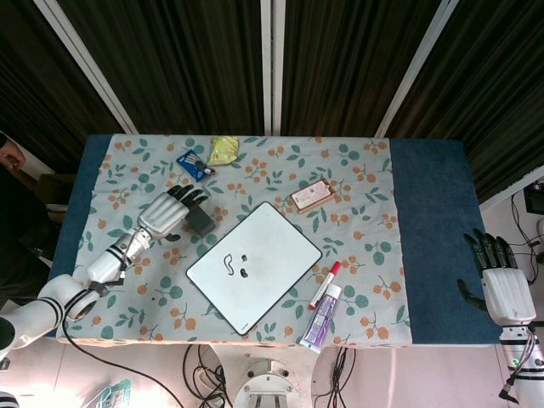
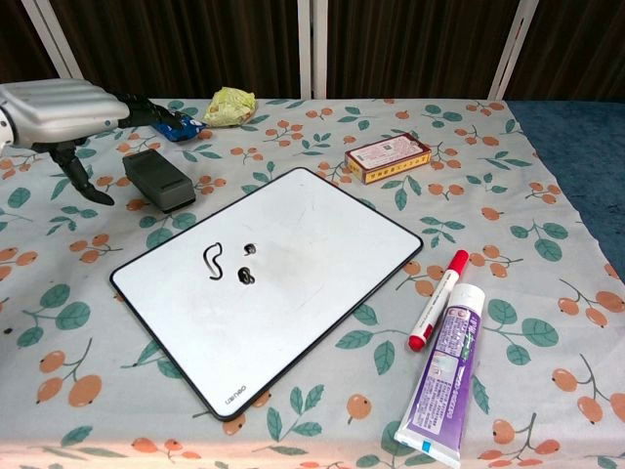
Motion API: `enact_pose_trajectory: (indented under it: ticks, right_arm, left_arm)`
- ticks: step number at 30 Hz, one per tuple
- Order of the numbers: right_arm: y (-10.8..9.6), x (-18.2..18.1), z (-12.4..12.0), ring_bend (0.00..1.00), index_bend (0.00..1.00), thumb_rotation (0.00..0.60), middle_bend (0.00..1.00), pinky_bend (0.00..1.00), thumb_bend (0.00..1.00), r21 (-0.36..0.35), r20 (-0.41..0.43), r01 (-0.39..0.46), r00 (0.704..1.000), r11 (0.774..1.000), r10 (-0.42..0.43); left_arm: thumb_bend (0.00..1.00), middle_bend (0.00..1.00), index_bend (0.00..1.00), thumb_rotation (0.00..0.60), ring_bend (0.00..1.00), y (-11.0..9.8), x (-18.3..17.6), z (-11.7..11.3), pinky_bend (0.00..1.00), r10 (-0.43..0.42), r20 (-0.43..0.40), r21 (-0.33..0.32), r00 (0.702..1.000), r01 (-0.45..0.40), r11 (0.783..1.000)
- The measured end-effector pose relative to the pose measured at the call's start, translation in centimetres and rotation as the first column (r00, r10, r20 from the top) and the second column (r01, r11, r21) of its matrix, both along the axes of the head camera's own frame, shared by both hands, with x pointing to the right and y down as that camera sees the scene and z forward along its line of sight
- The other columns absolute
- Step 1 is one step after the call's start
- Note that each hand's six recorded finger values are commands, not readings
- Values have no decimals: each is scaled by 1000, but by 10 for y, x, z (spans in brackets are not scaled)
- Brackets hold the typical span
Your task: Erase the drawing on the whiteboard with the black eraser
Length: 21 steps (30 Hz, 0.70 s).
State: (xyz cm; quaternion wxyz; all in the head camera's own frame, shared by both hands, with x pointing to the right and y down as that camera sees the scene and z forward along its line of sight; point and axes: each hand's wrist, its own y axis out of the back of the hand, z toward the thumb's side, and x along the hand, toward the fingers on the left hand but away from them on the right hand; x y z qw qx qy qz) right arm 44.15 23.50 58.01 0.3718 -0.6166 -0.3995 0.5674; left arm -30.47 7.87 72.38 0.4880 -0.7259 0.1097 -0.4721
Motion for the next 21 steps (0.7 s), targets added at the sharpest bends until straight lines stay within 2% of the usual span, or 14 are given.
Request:
enact_pose_trajectory:
  ticks: [6, 11, 18, 21]
  right_arm:
    - [1, 3, 0, 0, 0, 600, 0, 0, 263, 0, -6, -7, 1000, 1000, 7]
    - [1, 5, 1, 0, 0, 600, 0, 0, 262, -8, -8, -13, 1000, 1000, 13]
    - [2, 7, 5, 0, 0, 600, 0, 0, 263, -19, -10, -23, 1000, 1000, 23]
    - [1, 7, 5, 0, 0, 600, 0, 0, 262, -19, -11, -26, 1000, 999, 26]
  left_arm:
    - [134, 118, 136, 600, 74, 1, 13, 11, 206, 50, 26, -14, 998, -50, 999]
    - [267, 162, 202, 600, 98, -6, 20, 18, 210, 76, 52, -20, 996, -75, 997]
    - [285, 184, 249, 600, 118, -10, 21, 23, 233, 78, 75, -36, 994, -76, 996]
    - [285, 219, 283, 600, 151, -11, 20, 23, 273, 74, 74, -34, 994, -72, 997]
